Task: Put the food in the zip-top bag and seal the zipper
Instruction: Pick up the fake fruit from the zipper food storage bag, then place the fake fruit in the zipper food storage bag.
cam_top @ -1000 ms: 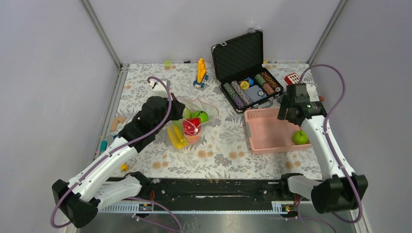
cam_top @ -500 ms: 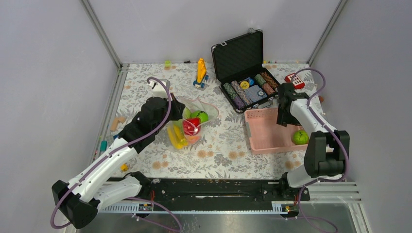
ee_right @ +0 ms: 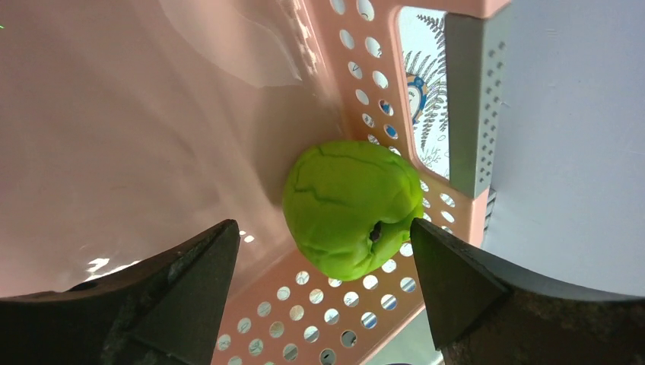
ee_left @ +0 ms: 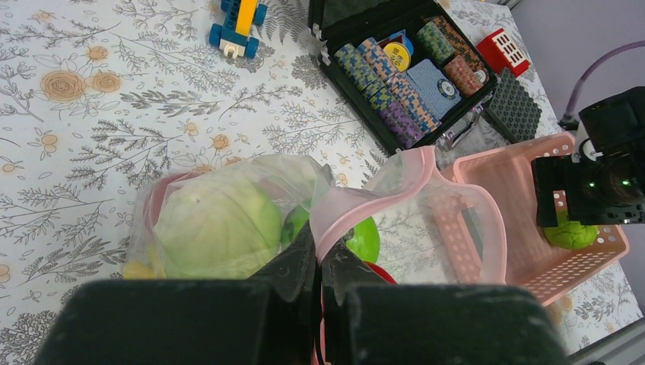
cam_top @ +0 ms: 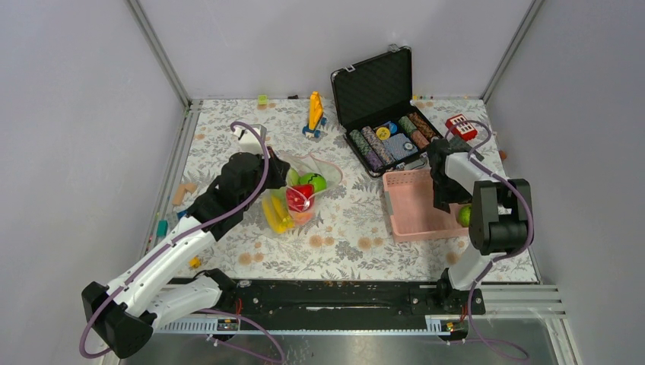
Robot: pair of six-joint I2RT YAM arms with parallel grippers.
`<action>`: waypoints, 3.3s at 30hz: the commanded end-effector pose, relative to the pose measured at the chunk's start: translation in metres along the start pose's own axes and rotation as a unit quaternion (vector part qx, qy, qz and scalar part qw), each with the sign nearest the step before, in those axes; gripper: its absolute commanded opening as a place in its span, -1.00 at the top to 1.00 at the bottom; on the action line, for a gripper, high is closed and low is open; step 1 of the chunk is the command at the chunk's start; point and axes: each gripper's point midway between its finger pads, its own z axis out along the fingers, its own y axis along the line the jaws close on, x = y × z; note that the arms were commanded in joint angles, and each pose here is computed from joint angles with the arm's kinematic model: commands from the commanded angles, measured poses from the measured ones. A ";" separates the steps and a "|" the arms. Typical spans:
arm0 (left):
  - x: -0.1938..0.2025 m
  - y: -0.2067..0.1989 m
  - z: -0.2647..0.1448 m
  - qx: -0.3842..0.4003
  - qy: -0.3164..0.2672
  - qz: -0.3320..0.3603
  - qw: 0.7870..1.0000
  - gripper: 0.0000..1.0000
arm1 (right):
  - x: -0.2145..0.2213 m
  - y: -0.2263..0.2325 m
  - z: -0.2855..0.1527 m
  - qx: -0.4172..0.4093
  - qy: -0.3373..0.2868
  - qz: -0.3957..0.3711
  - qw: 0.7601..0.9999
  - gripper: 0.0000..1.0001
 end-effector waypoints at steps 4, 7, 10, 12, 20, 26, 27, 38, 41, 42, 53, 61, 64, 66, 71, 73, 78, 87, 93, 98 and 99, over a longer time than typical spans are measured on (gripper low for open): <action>-0.025 -0.010 -0.002 0.023 -0.051 -0.008 0.998 1.00 | 0.000 -0.009 0.015 0.049 0.016 -0.027 0.998 -0.79; -0.024 -0.009 0.000 0.021 -0.048 -0.007 0.999 1.00 | 0.000 -0.005 0.019 0.047 0.021 -0.031 0.998 -0.79; -0.024 -0.009 0.000 0.019 -0.047 -0.007 0.999 1.00 | 0.002 0.002 0.022 0.035 0.030 -0.037 0.998 -0.74; -0.024 -0.009 0.000 0.019 -0.049 -0.007 0.999 1.00 | 0.003 0.003 0.022 0.031 0.034 -0.044 0.998 -0.72; -0.023 -0.009 0.002 0.021 -0.046 -0.007 0.999 1.00 | 0.002 0.023 0.015 -0.048 0.030 -0.056 0.997 -0.66; -0.024 -0.009 0.001 0.019 -0.048 -0.007 0.999 1.00 | 0.002 0.022 0.015 -0.044 0.033 -0.058 0.997 -0.52; -0.023 -0.009 0.001 0.019 -0.048 -0.007 0.999 1.00 | 0.001 0.023 0.014 -0.046 0.033 -0.057 0.997 -0.46; -0.027 -0.016 -0.001 0.036 -0.048 -0.015 0.998 1.00 | -0.026 -0.010 -0.047 -0.073 -0.067 0.053 0.994 -0.09; -0.029 -0.023 -0.003 0.050 -0.044 -0.021 0.998 1.00 | -0.034 -0.020 -0.078 -0.114 -0.115 0.098 0.982 -0.03; -0.031 -0.026 -0.004 0.056 -0.042 -0.023 0.997 1.00 | -0.036 -0.020 -0.090 -0.138 -0.132 0.108 0.976 -0.02; -0.037 -0.086 -0.022 0.187 0.010 -0.088 0.978 1.00 | -0.041 0.001 -0.230 -0.415 -0.297 0.141 0.849 0.01; -0.031 -0.128 -0.026 0.248 0.056 -0.118 0.960 1.00 | -0.018 0.025 -0.340 -0.568 -0.372 0.041 0.733 0.03; -0.027 -0.129 -0.020 0.229 0.062 -0.116 0.964 1.00 | 0.001 0.031 -0.386 -0.628 -0.401 -0.010 0.667 0.02; -0.025 -0.129 -0.016 0.222 0.067 -0.116 0.966 1.00 | 0.015 0.035 -0.409 -0.664 -0.403 -0.040 0.628 0.01; -0.020 -0.129 -0.005 0.209 0.081 -0.112 0.968 1.00 | 0.045 0.052 -0.448 -0.711 -0.409 -0.114 0.561 0.00; -0.021 -0.131 -0.004 0.209 0.081 -0.110 0.968 1.00 | 0.053 0.062 -0.455 -0.717 -0.404 -0.138 0.552 0.00; -0.022 -0.132 -0.003 0.210 0.082 -0.109 0.968 1.00 | 0.060 0.091 -0.462 -0.712 -0.389 -0.178 0.557 0.00; -0.022 -0.129 -0.002 0.200 0.082 -0.103 0.971 1.00 | 0.057 0.142 -0.412 -0.642 -0.339 -0.191 0.661 -0.04; -0.017 -0.133 -0.005 0.214 0.095 -0.101 0.967 1.00 | 0.036 0.156 -0.373 -0.577 -0.328 -0.145 0.734 -0.08; -0.014 -0.136 -0.009 0.227 0.106 -0.102 0.963 1.00 | 0.017 0.158 -0.354 -0.516 -0.346 -0.110 0.776 -0.09; -0.013 -0.136 -0.009 0.227 0.107 -0.105 0.962 1.00 | 0.015 0.158 -0.351 -0.506 -0.350 -0.107 0.781 -0.10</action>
